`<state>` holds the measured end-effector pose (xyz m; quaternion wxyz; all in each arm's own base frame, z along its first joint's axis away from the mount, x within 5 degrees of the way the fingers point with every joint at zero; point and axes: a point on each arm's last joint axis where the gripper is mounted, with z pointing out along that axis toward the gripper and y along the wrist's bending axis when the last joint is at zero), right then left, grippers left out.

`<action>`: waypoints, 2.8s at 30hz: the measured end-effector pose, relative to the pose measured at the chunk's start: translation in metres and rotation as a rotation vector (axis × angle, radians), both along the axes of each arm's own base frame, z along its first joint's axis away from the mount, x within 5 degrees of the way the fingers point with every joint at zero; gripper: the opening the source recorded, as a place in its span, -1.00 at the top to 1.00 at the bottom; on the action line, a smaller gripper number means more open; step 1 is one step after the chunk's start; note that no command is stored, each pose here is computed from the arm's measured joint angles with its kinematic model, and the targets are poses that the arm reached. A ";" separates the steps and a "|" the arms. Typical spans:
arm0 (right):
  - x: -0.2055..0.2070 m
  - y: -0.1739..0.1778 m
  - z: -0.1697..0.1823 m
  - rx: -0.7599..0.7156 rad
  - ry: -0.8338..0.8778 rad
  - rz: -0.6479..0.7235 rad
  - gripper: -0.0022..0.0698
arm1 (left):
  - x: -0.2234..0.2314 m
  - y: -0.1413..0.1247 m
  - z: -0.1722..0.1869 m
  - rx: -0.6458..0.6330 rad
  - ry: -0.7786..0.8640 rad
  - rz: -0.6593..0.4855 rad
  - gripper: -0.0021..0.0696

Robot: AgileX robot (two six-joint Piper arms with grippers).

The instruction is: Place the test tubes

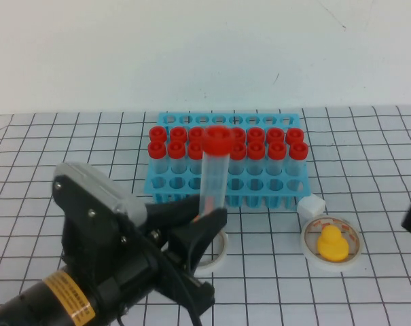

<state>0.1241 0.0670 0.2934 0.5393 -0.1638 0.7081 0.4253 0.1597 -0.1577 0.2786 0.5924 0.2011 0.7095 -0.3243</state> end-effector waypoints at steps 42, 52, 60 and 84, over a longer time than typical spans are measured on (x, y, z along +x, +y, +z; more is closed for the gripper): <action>0.142 0.155 0.047 -0.190 -0.208 0.409 0.20 | 0.020 -0.009 -0.011 -0.154 -0.038 0.084 0.37; 0.143 0.155 0.047 -0.192 -0.205 0.404 0.18 | 0.022 -0.008 -0.011 -0.080 -0.097 0.109 0.03; 0.147 0.149 0.054 -0.245 -0.245 0.300 0.18 | 0.005 0.026 -0.012 -0.024 -0.117 0.245 -0.34; 0.141 0.144 0.065 -0.250 -0.292 0.276 0.18 | -0.120 0.115 -0.013 0.047 -0.357 -0.027 0.94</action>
